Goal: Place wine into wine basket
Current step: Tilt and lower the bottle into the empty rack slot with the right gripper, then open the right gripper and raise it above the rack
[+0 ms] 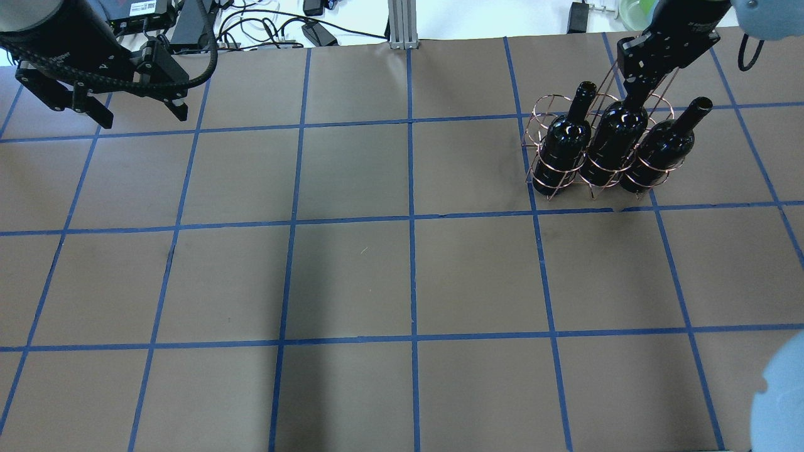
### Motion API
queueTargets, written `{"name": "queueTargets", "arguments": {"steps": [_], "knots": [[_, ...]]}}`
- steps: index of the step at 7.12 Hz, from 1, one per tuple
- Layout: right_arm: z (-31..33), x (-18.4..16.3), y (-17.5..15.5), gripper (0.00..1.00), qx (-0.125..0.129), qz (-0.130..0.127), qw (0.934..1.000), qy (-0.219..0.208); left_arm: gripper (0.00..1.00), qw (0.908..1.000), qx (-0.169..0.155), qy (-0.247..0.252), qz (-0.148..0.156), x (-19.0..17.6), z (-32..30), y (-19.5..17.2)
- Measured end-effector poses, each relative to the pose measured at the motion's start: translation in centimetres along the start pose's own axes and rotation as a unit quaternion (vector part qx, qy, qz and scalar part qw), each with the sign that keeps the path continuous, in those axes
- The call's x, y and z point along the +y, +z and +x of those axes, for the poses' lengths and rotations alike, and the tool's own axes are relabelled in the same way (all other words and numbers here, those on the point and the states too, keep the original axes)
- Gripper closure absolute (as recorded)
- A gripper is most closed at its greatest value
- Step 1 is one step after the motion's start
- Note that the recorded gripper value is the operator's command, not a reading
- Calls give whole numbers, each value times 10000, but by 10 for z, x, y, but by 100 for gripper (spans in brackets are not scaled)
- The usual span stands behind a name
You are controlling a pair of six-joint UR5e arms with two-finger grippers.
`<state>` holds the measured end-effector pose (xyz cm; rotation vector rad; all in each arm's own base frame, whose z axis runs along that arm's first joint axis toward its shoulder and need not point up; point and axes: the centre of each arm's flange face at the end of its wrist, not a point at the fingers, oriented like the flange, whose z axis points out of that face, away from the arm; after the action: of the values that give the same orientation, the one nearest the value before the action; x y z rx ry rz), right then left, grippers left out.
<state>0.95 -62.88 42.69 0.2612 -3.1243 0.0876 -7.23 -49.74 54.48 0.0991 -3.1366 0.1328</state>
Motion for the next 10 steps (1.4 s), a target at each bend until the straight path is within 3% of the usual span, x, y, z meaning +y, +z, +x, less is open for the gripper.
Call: {"name": "queueTargets", "arguments": {"steps": [1,2,3,4,5,7,10], "knots": [[1,-2,8,100,-9,-23,10000,-32,0,10000,2,0,-14,1,0,2],[2,-4,15,70,-12,-35,10000,-44,0,10000,-1,0,-23,1,0,3],[2,-4,18,52,-11,-57,10000,-45,0,10000,-9,0,-26,1,0,3],[2,-3,18,16,4,-68,10000,-40,0,10000,-12,0,-26,1,0,3],[1,-1,14,0,19,-47,10000,-24,0,10000,-11,0,-27,1,0,3],[-6,12,-14,0,37,47,10000,-19,0,10000,-23,0,-23,2,0,3],[-31,66,-91,0,45,104,9999,-37,0,10000,-30,0,-30,2,-1,3]]}}
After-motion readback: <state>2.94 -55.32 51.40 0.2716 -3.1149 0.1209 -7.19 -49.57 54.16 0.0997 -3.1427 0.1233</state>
